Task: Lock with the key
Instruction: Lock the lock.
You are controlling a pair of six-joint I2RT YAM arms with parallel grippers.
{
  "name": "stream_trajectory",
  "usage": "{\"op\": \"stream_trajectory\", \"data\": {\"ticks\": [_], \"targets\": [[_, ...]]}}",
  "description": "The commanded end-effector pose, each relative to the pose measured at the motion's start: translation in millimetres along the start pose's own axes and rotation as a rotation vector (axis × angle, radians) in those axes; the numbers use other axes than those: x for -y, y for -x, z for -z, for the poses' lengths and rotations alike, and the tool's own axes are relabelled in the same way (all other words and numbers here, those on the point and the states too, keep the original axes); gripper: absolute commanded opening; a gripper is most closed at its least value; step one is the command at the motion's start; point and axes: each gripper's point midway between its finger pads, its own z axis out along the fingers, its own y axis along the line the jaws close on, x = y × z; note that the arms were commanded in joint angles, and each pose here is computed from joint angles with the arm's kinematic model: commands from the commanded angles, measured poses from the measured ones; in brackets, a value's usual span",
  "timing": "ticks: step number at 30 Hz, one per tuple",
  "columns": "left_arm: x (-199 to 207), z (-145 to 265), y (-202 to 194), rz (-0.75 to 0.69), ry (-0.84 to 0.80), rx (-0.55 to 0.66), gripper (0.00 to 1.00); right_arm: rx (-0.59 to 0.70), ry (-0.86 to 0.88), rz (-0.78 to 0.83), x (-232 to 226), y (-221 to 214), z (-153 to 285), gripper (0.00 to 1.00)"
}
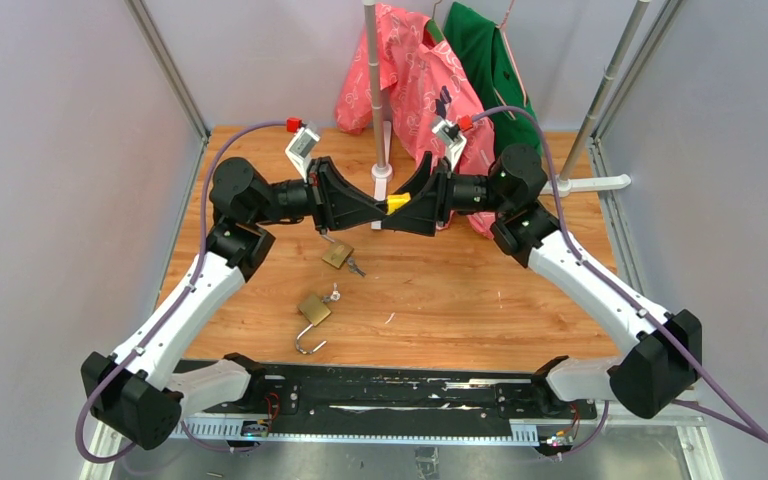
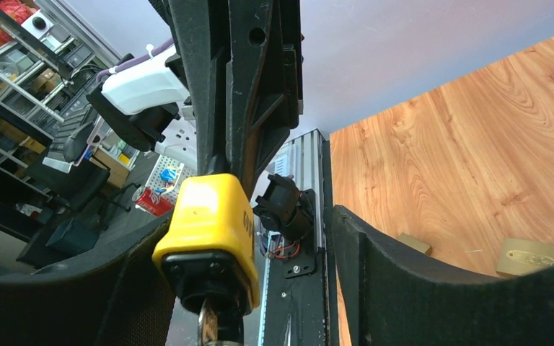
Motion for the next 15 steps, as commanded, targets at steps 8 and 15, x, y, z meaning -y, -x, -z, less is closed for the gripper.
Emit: {"op": "stream_trajectory", "data": {"ticks": [8, 15], "targets": [[2, 8, 11, -0.053, -0.016, 0.019, 0.0, 0.054, 0.048, 0.049, -27, 21, 18, 0.72], [4, 8, 10, -0.047, -0.02, 0.017, 0.0, 0.052, 0.065, 0.024, -23, 19, 15, 0.08]]}}
